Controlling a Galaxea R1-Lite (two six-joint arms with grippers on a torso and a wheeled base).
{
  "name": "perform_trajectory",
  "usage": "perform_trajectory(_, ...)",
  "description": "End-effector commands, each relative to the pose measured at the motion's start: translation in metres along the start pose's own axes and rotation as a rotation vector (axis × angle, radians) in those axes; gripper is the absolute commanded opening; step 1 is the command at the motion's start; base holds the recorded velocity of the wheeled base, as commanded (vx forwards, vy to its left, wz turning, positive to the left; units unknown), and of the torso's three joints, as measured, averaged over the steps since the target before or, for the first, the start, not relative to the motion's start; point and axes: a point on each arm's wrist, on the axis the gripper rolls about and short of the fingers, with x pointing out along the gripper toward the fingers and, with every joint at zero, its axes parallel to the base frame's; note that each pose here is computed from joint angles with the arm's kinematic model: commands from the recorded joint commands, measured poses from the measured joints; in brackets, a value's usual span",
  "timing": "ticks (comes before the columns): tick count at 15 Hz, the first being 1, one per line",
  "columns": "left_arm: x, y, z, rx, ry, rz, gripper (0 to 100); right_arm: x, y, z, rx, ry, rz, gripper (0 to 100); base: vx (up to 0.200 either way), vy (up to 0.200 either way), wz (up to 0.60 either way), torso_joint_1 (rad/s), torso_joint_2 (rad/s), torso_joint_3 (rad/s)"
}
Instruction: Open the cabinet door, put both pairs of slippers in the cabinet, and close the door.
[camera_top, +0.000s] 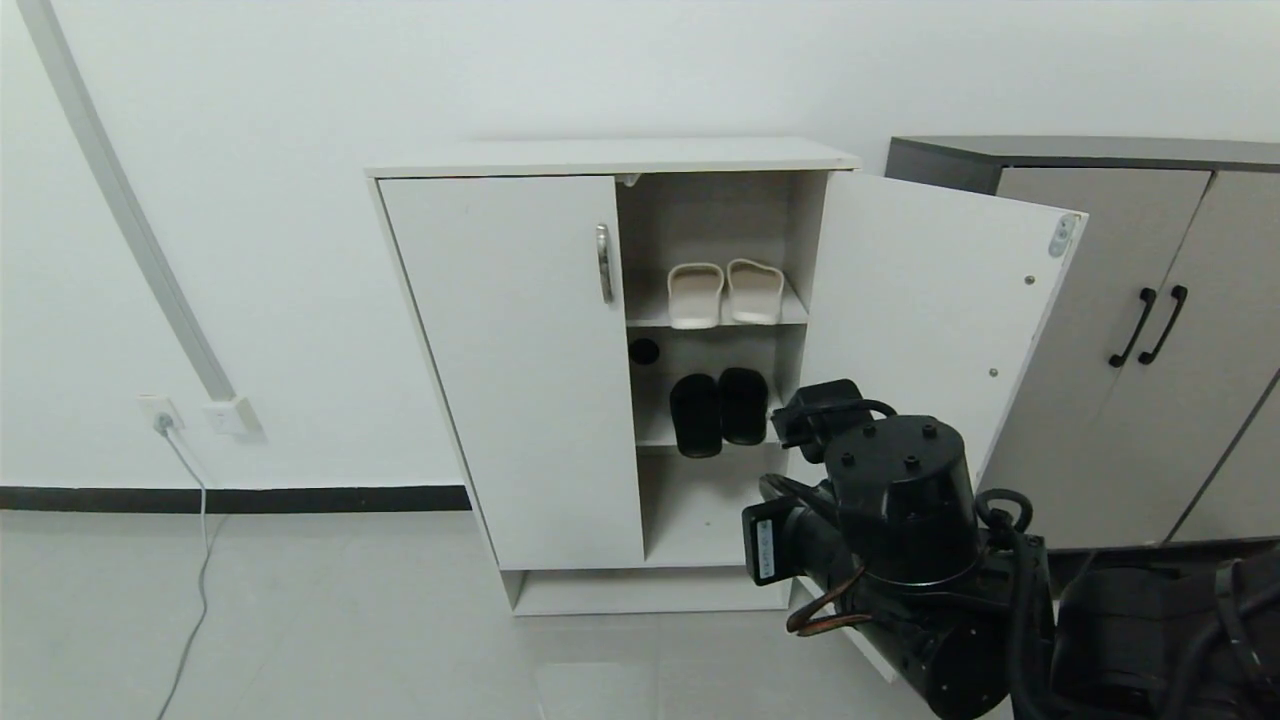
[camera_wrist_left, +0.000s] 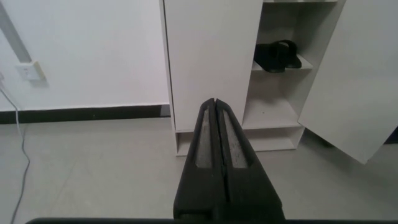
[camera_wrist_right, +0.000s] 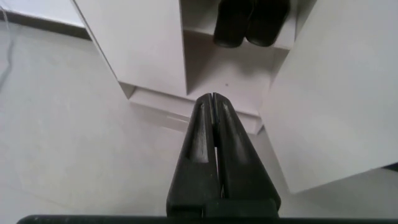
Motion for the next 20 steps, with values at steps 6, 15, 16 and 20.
perform_trajectory(6,0.0001,0.0000,0.0001,0.000,0.001,0.000,0,0.0053,-0.0045,-0.0119,-0.030,0.032,-0.019,0,0.000,0.000,0.00,0.000,0.00,0.000)
perform_trajectory(15,0.0001,0.0000,0.0001,0.000,0.001,0.000,0,0.0053,-0.0046,-0.0120,-0.036,0.033,-0.022,0,0.000,0.000,0.00,0.006,-0.06,-0.064)
perform_trajectory(16,0.0001,0.0000,0.0001,0.000,0.001,0.000,0,0.0053,-0.0046,-0.0120,-0.036,0.033,-0.022,0,0.000,0.000,0.00,0.041,-0.39,-0.330)
perform_trajectory(20,0.0001,0.0000,0.0001,0.000,0.001,0.000,0,0.0052,-0.0048,-0.0124,-0.037,0.034,-0.022,0,0.000,0.000,0.00,0.067,-0.44,-0.359)
